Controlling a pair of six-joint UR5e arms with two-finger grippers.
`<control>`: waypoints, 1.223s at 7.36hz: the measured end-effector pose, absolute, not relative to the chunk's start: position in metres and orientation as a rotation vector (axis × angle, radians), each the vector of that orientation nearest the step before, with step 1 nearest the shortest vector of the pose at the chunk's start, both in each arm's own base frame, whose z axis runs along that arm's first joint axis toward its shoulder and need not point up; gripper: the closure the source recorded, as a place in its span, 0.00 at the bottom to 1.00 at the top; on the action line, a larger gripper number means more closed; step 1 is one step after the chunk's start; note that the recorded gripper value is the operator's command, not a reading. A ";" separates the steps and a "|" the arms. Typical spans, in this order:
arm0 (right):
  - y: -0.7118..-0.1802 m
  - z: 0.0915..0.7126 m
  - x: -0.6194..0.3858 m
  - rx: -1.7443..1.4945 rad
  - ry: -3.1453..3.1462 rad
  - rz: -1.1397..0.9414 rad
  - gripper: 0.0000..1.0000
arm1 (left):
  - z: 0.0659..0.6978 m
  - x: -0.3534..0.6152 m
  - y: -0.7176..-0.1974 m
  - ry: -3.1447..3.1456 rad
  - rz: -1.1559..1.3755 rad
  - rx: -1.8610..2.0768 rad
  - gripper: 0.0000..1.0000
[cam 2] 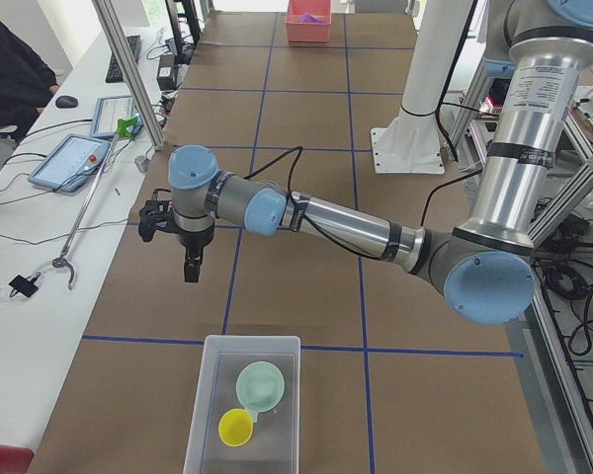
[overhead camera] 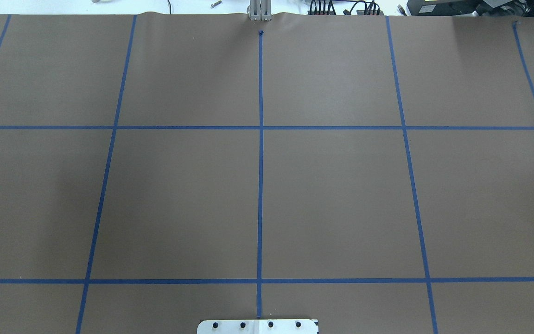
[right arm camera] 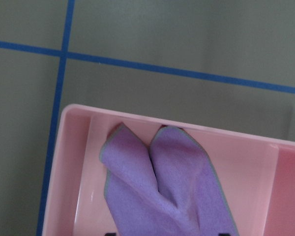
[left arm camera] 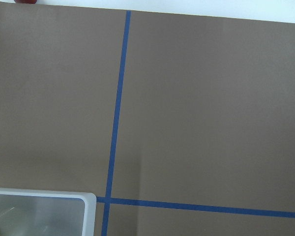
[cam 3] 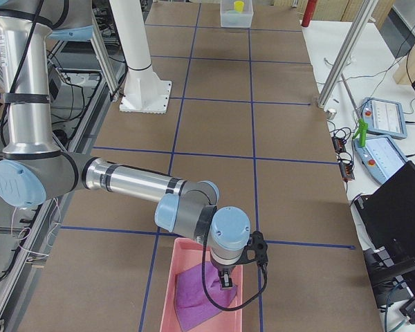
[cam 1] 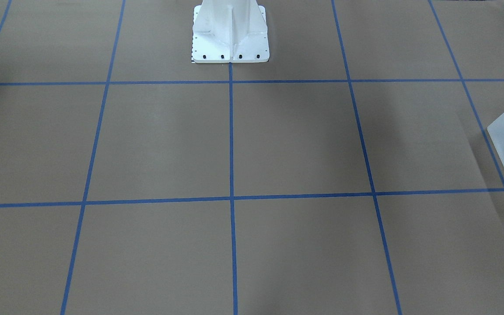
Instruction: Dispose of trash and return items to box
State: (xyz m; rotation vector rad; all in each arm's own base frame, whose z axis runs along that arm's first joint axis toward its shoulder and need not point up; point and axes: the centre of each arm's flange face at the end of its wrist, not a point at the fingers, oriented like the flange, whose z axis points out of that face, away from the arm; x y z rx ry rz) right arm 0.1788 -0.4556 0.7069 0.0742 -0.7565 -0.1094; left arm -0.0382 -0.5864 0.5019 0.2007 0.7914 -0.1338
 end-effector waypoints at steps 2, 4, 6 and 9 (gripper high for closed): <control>-0.471 0.647 0.173 0.134 -0.810 -0.015 0.00 | 0.519 -0.040 -0.571 0.775 -0.036 0.224 0.02; -0.474 0.610 0.132 0.103 -0.835 0.049 0.00 | 0.529 -0.041 -0.562 0.761 0.008 0.230 0.02; -0.466 0.611 0.092 0.034 -0.843 0.059 0.00 | 0.546 -0.042 -0.543 0.757 0.007 0.210 0.02; -0.444 0.633 0.079 0.002 -0.840 0.049 0.00 | 0.602 -0.055 -0.502 0.756 -0.049 0.126 0.02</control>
